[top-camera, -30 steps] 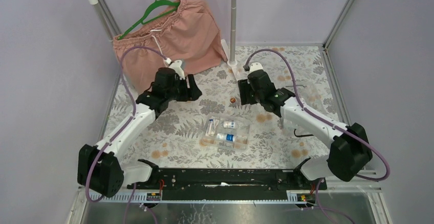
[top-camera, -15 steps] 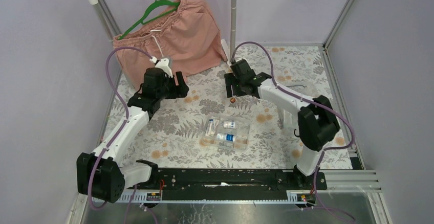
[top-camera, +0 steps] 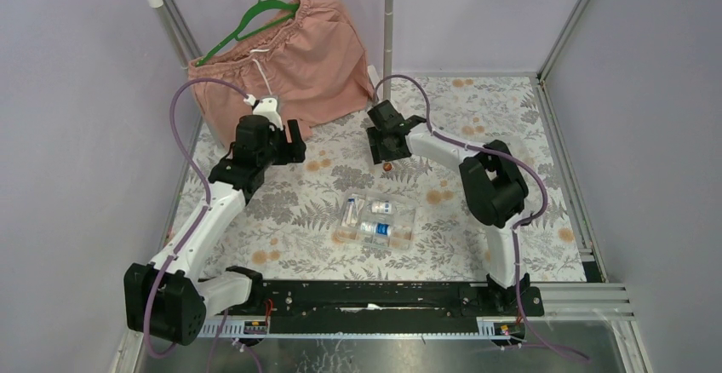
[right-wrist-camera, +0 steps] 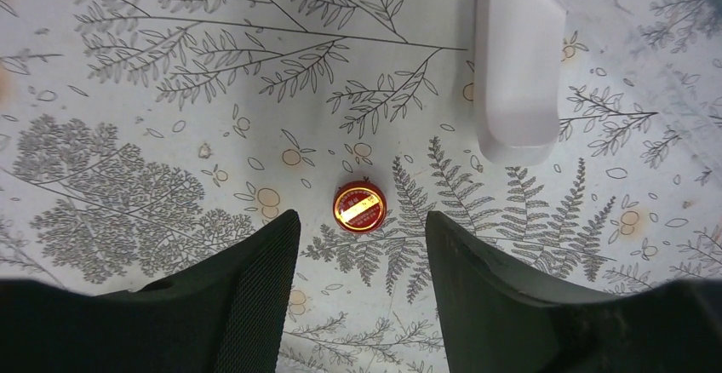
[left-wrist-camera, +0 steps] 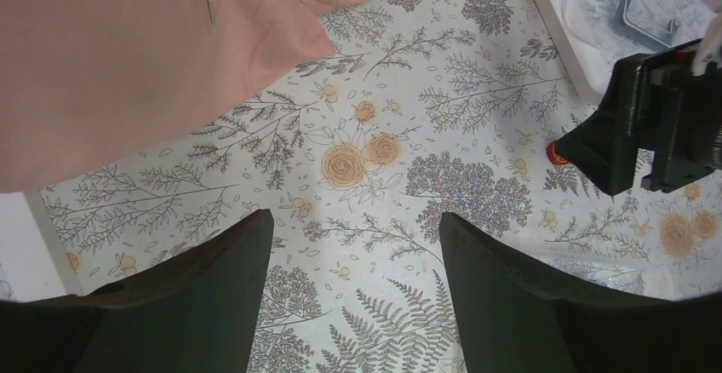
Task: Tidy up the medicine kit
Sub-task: Pick up the medical item at the center of the board.
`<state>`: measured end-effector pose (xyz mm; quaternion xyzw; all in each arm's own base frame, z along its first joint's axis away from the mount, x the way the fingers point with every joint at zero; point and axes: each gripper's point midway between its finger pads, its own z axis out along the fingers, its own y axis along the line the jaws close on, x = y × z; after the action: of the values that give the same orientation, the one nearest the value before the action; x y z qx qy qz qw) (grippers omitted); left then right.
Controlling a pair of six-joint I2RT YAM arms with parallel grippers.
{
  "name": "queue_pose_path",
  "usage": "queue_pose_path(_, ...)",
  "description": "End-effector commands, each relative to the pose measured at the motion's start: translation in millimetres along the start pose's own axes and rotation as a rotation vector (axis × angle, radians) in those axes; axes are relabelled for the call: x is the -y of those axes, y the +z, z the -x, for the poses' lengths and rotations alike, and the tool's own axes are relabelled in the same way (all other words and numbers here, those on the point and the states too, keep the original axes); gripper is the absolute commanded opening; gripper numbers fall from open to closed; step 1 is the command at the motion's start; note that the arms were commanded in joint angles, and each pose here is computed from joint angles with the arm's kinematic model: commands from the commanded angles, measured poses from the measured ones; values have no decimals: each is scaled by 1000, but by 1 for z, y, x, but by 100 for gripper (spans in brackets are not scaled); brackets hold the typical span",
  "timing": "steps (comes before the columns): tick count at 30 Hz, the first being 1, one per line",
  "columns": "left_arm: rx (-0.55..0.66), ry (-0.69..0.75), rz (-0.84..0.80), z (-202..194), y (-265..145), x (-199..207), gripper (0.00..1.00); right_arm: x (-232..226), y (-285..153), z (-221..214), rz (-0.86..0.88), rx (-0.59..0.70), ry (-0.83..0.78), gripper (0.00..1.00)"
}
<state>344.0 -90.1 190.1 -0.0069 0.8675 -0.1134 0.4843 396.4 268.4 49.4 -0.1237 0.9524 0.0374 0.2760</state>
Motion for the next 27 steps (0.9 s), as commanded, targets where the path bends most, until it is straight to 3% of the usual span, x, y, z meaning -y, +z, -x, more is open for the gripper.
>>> queue_pose_path(1,25,-11,11,9,-4,-2,79,-1,5,-3,-19,-30,-28,62)
queue_pose_path(14,14,-53,-2,-2,2,0,79,-2,25,-21,-28,-105,-61,51)
queue_pose_path(19,5,-64,-27,-5,4,4,79,0,28,-26,-45,-113,-75,38)
queue_pose_path(22,1,-65,-29,-7,4,4,79,-1,27,-24,-45,-106,-77,31)
queue_pose_path(27,2,-65,-22,-7,5,3,79,0,5,-15,-34,-74,-68,29)
